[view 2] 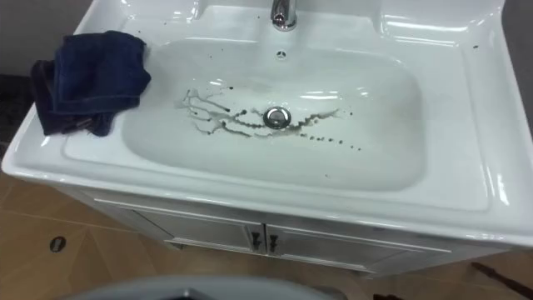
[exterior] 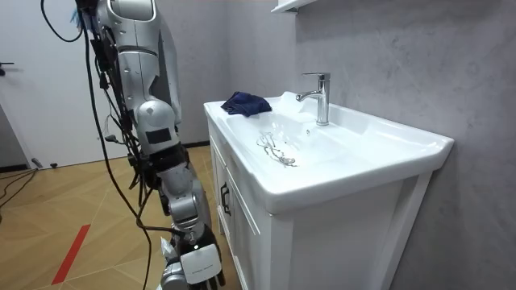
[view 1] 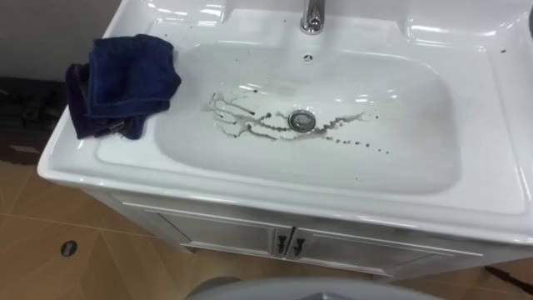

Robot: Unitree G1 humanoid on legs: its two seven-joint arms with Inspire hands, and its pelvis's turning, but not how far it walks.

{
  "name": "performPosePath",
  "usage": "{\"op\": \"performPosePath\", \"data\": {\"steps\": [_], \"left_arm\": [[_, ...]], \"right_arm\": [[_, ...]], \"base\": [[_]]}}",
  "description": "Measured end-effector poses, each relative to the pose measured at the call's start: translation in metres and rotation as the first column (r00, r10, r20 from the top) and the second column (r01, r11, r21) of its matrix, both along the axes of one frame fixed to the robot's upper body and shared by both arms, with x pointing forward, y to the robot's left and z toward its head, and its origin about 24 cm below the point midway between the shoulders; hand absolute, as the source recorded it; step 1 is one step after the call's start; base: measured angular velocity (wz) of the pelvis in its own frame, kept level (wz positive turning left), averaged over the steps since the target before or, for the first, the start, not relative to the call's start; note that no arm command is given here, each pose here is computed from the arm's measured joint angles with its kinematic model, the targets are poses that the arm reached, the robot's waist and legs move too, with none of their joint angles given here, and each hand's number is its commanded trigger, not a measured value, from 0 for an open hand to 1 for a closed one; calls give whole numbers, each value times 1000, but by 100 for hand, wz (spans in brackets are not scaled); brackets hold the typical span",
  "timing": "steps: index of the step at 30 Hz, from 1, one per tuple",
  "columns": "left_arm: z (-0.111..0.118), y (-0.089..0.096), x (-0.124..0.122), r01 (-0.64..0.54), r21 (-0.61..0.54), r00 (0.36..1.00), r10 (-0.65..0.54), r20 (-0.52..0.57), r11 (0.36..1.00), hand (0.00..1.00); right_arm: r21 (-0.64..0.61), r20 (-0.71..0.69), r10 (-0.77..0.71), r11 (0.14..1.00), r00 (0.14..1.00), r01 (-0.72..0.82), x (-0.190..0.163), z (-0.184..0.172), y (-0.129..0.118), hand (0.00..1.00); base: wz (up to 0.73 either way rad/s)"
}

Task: Wipe basin

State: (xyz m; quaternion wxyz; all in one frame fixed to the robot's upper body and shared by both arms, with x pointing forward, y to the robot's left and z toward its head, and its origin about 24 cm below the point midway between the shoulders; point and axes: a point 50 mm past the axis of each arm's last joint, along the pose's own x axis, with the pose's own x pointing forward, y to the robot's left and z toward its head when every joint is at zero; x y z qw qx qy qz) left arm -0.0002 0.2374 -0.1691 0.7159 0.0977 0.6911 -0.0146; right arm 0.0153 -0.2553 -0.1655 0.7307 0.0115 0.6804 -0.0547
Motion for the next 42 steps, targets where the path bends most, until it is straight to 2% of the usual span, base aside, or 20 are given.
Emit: {"op": "performPosePath", "data": {"steps": [9, 21, 29, 31, 35, 38, 41, 42], "left_arm": [[0, 0, -3, -19, -14, 1000, 19, -12, 1000, 0], [1, 3, 2, -170, -25, 984, 171, 42, 985, 0], [3, 12, -6, -313, 34, 947, 310, 79, 949, 0], [5, 19, -2, -385, 80, 918, 373, 133, 919, 0], [11, 34, 5, -465, 169, 875, 423, 234, 869, 0], [19, 47, 14, -564, 212, 806, 475, 352, 798, 0], [37, 71, 27, -692, 247, 686, 511, 518, 678, 0], [41, 75, 31, -709, 252, 666, 507, 548, 658, 0]], "right_arm": [[22, -17, 82, 996, 996, -82, 5, 0, 1, 0], [49, -20, 81, 996, 996, -80, 3, 1, 0, 0], [40, -29, 89, 995, 996, -88, 4, 1, -2, 0], [28, -27, 88, 996, 996, -87, 5, 2, -5, 0], [15, -30, 78, 997, 996, -78, 3, 3, -7, 0], [-4, -20, 69, 998, 997, -69, 0, 3, -9, 0], [-39, -22, 59, 997, 998, -60, -2, 5, -16, 0], [-46, -21, 53, 998, 998, -53, -3, 5, -17, 0]], "base": [[6], [6], [14], [4], [20], [16], [1], [0]]}}
